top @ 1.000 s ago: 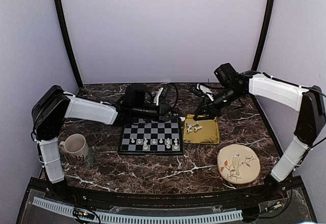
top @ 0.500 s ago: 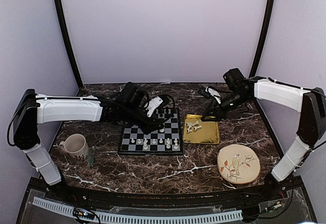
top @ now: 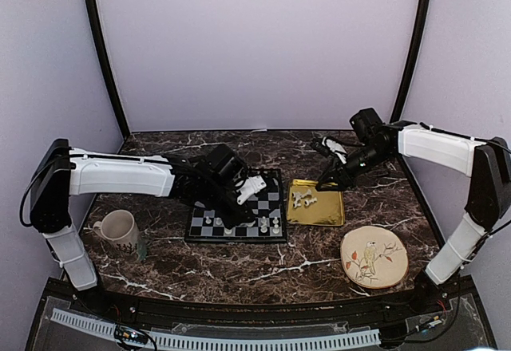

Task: Set up the chess pieces on the board
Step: Place the bishop on f1.

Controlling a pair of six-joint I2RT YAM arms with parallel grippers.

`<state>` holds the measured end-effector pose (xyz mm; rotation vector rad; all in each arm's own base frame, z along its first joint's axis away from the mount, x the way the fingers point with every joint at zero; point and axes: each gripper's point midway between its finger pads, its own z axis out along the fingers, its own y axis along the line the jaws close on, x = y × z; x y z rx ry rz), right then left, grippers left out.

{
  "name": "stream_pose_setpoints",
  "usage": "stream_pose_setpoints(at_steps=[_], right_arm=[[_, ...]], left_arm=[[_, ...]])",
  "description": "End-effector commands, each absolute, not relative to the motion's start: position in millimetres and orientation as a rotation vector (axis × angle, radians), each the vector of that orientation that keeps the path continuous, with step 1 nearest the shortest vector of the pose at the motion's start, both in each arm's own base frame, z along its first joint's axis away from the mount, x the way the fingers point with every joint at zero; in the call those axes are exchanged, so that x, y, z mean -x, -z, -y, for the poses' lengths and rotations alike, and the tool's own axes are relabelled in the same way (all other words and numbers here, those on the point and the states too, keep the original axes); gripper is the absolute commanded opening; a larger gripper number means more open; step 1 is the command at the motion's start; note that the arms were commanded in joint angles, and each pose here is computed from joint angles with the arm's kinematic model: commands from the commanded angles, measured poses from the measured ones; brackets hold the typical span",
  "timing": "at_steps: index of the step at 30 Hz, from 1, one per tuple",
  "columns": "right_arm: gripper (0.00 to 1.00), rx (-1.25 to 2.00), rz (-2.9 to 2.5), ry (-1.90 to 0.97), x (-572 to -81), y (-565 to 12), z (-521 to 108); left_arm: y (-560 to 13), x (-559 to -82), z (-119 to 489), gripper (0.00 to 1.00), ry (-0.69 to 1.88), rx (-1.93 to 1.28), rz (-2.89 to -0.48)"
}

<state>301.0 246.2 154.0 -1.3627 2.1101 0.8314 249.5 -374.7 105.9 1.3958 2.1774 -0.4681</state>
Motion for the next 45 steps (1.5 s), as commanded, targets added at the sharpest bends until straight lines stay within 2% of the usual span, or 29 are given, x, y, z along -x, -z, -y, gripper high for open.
stream_pose_setpoints(at_steps=[1, 20, 45], right_arm=[[0.37, 1.363, -2.100, -0.818, -302.3, -151.1, -245.7], [0.37, 1.361, -2.107, -0.818, -302.0, -147.6, -245.3], [0.37, 1.363, -2.117, -0.820, -301.0, -144.6, -244.7]], left_arm=[[-100.4, -250.1, 382.4, 0.03, 0.470, -1.400, -2.187], [-77.7, -257.5, 392.3, 0.04, 0.466, -1.376, -2.223], [-64.2, -258.9, 388.0, 0.14, 0.423, -1.379, -2.254]])
